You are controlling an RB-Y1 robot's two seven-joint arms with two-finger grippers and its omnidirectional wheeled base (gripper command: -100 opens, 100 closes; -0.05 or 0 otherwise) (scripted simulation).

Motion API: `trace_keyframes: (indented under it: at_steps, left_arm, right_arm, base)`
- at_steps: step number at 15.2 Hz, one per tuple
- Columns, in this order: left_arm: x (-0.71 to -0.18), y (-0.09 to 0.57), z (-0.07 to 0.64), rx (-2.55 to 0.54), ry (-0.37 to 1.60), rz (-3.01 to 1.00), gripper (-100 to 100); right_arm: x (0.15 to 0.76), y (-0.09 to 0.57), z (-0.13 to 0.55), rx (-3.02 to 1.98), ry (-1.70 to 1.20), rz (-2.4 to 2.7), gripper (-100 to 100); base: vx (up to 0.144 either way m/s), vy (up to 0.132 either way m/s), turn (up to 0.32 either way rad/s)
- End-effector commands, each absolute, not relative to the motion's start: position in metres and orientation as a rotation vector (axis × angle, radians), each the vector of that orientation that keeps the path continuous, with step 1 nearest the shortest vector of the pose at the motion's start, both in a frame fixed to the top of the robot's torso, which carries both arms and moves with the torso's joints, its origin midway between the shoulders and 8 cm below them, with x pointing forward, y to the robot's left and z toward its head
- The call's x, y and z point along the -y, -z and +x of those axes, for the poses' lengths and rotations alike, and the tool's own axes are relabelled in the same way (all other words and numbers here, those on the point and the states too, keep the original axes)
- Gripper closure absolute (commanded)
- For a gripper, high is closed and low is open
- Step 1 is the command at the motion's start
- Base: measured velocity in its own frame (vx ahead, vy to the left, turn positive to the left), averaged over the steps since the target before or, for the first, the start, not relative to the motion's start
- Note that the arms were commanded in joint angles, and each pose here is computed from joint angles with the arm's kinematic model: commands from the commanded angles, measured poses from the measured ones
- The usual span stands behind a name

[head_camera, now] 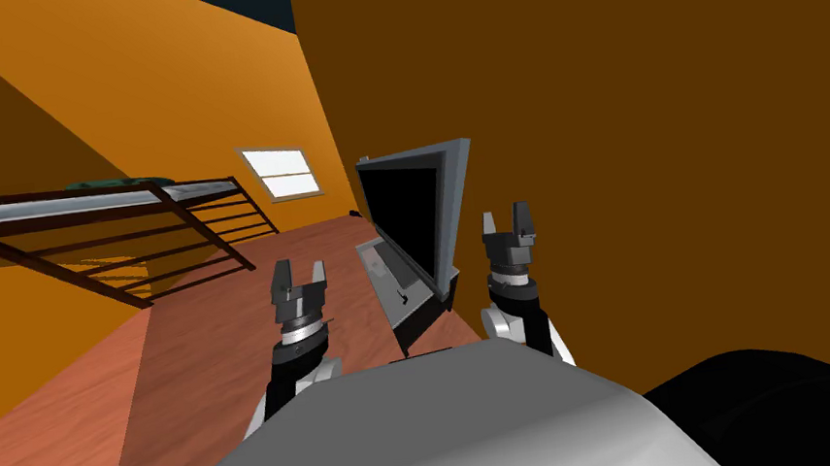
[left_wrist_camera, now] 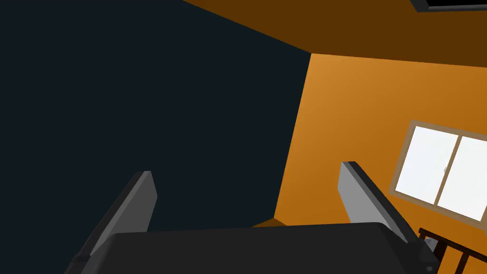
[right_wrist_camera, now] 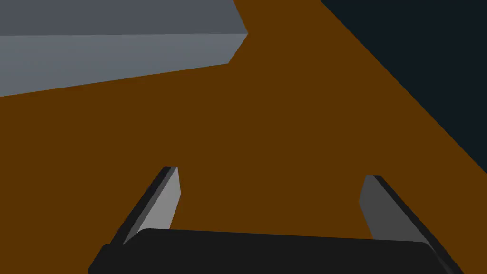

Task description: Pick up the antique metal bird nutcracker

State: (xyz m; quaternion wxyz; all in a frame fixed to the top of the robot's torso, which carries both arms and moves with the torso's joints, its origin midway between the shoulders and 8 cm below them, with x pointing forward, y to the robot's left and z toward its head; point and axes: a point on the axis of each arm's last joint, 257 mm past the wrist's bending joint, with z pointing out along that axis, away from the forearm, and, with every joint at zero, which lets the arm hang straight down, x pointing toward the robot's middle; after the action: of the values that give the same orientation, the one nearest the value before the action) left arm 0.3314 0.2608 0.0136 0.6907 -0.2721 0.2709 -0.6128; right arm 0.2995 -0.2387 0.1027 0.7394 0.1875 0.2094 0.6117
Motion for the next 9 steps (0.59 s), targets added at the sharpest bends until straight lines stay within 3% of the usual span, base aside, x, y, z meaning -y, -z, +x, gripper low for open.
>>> trace_keyframes:
  at_steps: [1, 9]
  left_arm:
    - [-0.26, -0.008, 0.335, -0.642, 1.366, -0.604, -100]
    - [-0.272, 0.047, 0.372, -0.856, 1.292, -0.689, -100]
  right_arm:
    - [0.239, -0.103, 0.299, -0.46, -1.342, 0.411, 0]
    - [0.239, -0.103, 0.3, -0.459, -1.342, 0.411, 0]
  base:
    - [-0.004, -0.001, -0.061]
    - [-0.026, -0.002, -0.198]
